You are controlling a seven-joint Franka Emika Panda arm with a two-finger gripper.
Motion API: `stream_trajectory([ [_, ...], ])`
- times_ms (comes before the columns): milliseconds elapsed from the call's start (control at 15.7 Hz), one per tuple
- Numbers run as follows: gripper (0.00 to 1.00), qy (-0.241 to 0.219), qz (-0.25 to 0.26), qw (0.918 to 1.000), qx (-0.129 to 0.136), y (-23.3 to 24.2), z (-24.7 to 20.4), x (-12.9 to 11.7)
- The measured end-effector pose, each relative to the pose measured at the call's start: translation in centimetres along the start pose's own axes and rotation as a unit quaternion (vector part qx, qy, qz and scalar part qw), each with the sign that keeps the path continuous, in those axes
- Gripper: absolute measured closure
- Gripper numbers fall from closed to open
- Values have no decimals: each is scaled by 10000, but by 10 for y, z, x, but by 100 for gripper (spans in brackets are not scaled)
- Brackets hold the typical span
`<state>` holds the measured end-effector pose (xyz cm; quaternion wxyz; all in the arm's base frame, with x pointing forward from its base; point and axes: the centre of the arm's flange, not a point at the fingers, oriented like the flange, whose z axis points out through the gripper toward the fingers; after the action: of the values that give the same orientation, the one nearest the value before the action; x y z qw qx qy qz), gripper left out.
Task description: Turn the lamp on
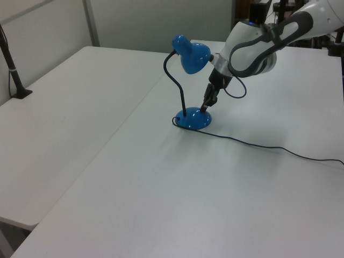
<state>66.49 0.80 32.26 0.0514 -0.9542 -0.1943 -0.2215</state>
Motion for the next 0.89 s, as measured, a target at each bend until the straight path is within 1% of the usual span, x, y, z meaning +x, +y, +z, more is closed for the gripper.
stream_trajectory([
  [255, 99, 2, 7, 10000, 2, 1, -1, 1],
  [446, 99, -42, 105, 9999, 1, 12, -10, -8],
  [637, 99, 53, 239, 9997, -9, 23, -30, -16],
  [892, 99, 259, 298, 9991, 155, 22, -37, -19],
])
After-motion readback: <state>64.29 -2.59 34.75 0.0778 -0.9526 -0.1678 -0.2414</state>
